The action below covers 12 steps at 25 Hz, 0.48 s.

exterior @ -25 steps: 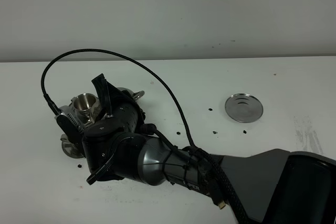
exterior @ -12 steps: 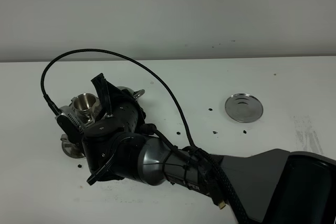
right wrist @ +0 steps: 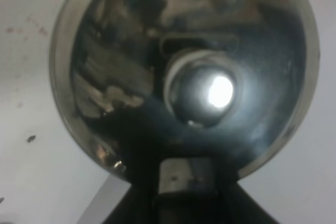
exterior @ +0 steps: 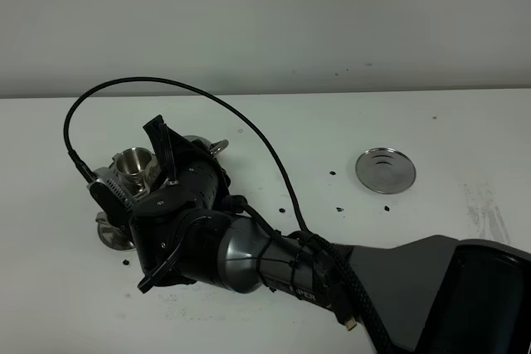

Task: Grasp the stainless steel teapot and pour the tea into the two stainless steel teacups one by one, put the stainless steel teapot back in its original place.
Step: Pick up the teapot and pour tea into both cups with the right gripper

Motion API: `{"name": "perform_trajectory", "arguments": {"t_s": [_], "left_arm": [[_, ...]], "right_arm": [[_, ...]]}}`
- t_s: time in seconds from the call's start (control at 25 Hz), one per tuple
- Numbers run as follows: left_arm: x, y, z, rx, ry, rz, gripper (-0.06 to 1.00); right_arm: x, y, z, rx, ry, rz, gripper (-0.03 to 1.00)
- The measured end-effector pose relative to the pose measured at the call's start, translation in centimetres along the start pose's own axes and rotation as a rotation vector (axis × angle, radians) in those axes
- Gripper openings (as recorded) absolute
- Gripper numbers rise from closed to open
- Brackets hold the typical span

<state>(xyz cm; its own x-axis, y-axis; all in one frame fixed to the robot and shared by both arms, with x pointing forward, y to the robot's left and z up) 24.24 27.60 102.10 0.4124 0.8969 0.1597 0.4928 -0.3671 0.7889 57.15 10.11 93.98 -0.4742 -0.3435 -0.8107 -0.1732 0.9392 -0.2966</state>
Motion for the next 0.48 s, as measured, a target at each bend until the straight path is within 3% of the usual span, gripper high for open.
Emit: {"name": "perform_trajectory", "arguments": {"t_s": [0.48], "left_arm": [[0.0, 0.0, 0.0, 0.0, 0.0, 0.0, 0.64]], "right_arm": [[-0.08, -0.02, 0.0, 0.002, -0.007, -0.006, 0.21]]}}
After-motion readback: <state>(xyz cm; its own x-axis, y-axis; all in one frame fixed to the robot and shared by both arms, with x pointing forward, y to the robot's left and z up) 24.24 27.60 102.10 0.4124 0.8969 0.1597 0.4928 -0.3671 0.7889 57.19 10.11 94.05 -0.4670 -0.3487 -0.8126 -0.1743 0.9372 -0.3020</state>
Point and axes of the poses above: a point on each arm's last joint axis where the gripper is mounted, z pointing out along that axis toward the gripper, x along the wrist's bending axis when the last joint is at zero, y = z × x, the point moved 2 cm from there along z, pointing out along that axis toward the gripper, and after that the axes turned 12 degrees about z, right-handed, at the moved point
